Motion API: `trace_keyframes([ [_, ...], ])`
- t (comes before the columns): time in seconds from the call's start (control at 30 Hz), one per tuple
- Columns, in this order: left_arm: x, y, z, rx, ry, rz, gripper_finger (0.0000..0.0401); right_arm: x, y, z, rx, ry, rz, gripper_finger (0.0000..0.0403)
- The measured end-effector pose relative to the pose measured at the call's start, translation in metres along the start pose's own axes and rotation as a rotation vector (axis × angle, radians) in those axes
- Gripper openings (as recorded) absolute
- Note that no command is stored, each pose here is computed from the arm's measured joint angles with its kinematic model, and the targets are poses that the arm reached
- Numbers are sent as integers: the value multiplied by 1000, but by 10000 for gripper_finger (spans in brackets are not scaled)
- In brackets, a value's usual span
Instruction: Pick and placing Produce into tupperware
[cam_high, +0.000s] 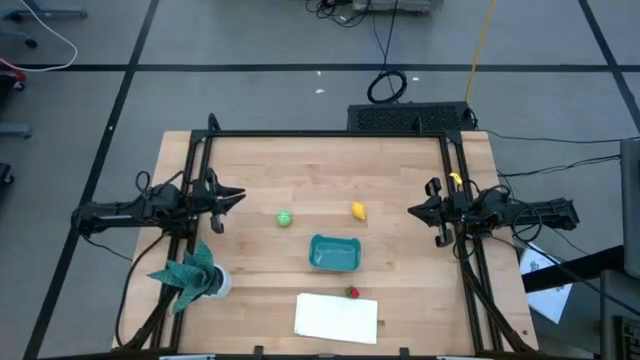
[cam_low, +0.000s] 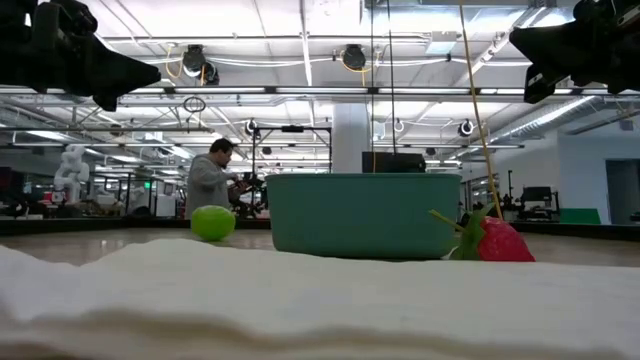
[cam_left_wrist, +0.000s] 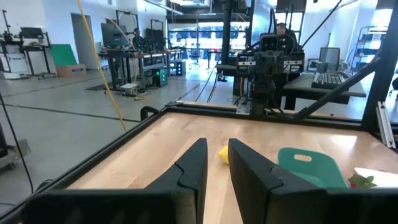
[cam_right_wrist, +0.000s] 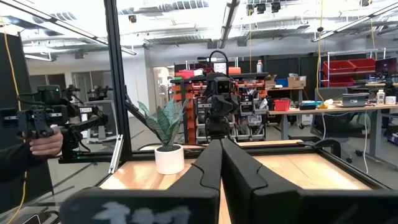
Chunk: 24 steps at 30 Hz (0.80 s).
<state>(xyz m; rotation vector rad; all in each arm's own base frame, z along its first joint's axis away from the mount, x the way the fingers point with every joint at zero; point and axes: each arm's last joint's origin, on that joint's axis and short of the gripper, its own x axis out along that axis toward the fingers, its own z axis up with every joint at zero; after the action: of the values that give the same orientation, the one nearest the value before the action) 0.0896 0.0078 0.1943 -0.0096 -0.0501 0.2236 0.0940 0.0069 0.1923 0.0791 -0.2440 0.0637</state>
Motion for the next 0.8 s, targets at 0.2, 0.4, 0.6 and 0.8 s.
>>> trace_keyframes([
  [0.2,0,0,0,0,0,0,72,0,0,0,0,0,0,0],
  [0.4,0,0,-1,-4,7,0,72,0,0,1,-15,-14,1,0],
  [0.6,0,0,-2,-1,18,1,72,0,0,2,-108,-16,0,0],
  [0.8,0,1,-3,24,28,20,72,0,0,1,-115,-15,-1,0],
])
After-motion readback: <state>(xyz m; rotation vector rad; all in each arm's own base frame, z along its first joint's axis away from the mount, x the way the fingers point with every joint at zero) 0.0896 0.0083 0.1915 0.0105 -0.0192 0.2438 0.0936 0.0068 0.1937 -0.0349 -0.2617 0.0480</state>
